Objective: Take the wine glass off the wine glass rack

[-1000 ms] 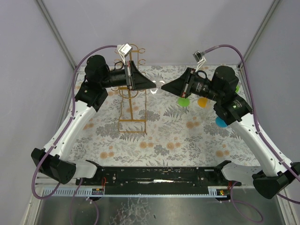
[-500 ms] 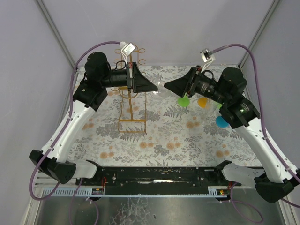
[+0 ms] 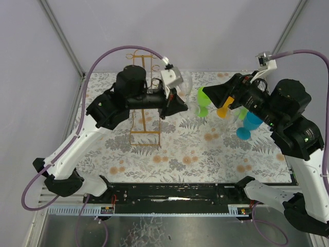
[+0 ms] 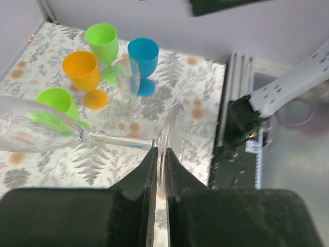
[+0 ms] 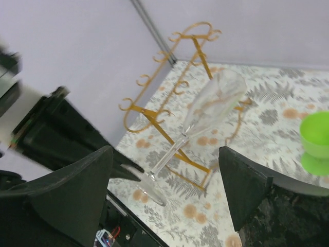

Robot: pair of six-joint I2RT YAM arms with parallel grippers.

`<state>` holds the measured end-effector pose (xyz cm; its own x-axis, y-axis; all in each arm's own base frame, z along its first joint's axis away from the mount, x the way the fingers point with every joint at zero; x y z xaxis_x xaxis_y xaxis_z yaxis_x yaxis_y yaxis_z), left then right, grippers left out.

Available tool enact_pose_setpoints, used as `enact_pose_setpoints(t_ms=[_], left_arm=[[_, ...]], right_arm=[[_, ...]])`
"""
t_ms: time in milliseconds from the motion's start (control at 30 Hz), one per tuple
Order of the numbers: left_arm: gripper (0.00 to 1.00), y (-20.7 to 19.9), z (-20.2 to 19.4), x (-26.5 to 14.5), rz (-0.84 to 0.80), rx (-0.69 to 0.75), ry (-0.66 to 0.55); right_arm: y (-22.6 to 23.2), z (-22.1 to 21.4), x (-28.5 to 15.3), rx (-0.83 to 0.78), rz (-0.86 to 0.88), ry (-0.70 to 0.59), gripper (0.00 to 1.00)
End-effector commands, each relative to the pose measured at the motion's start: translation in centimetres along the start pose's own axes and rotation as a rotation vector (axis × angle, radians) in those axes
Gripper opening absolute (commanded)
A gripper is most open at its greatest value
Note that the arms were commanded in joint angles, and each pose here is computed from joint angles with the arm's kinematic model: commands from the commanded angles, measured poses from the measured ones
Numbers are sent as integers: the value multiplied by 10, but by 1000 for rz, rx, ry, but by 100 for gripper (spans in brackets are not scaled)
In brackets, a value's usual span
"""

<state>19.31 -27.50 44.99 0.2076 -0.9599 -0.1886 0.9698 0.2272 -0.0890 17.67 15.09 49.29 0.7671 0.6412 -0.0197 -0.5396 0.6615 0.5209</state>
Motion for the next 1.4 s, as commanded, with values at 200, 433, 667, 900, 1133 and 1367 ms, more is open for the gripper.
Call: enact_pose_setpoints(t_ms=[200, 433, 667, 900, 1133, 1367], left_arm=[[0, -7, -26, 27, 154, 556, 201], [0, -13, -48, 43, 221, 823, 291], [0, -15, -71, 58, 269, 991, 363], [0, -23, -86, 72, 292, 1137, 403], [0, -27, -96, 79, 294, 1198, 432], [0, -26, -107, 81, 295, 1234, 471]], right_arm=[[-31, -27, 15, -32, -180, 166, 95], [-37, -26, 23, -45, -216, 160, 98], [-49, -27, 36, -73, -279, 169, 100], [-67, -36, 58, -60, -316, 213, 100], [-80, -35, 69, -31, -336, 206, 100], [-83, -38, 77, -27, -327, 258, 93]])
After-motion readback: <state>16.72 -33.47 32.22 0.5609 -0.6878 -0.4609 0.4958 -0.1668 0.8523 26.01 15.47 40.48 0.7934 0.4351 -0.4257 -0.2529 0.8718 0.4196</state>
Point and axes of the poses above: each gripper's point midway between its finger pads, its own x axis out along the fingers, its own y axis along the line the jaws close on, z = x × y, the point moved 6 cm from there along -x, back along the fingers, and after that the axes turned 3 degrees about x, right-handed, at the moved point
